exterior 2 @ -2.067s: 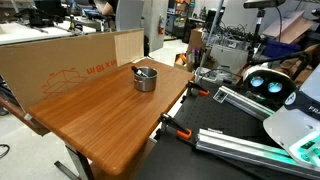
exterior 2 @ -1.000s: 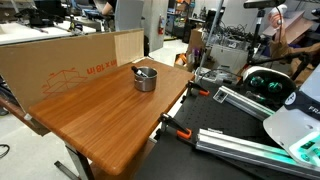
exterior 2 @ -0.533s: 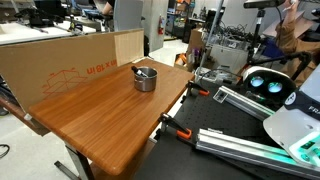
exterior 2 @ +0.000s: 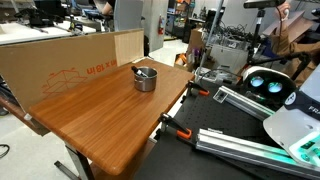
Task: Remove the marker from the silver pot.
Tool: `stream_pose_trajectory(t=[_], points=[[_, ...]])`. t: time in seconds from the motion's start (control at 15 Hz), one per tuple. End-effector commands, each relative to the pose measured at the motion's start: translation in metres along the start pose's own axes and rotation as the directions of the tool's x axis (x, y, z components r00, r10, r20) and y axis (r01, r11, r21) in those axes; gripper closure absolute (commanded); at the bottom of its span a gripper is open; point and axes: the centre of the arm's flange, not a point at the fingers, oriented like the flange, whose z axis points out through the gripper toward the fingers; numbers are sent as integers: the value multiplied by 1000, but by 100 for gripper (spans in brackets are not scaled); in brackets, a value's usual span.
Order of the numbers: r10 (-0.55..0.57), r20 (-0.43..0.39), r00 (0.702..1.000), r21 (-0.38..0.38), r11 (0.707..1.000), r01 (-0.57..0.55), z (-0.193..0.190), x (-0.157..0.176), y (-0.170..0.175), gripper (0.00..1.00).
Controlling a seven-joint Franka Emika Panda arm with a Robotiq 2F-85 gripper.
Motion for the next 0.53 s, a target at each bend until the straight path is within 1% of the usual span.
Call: stream_pose_trajectory(t=[0.0,0.27,0.47], points=[[-103,44,994,-23,994,104,17,19,10,0],[-186,44,981,-62,980,189,45,48,12,0],[-262,38,964,-134,955,265,70,74,4,0]])
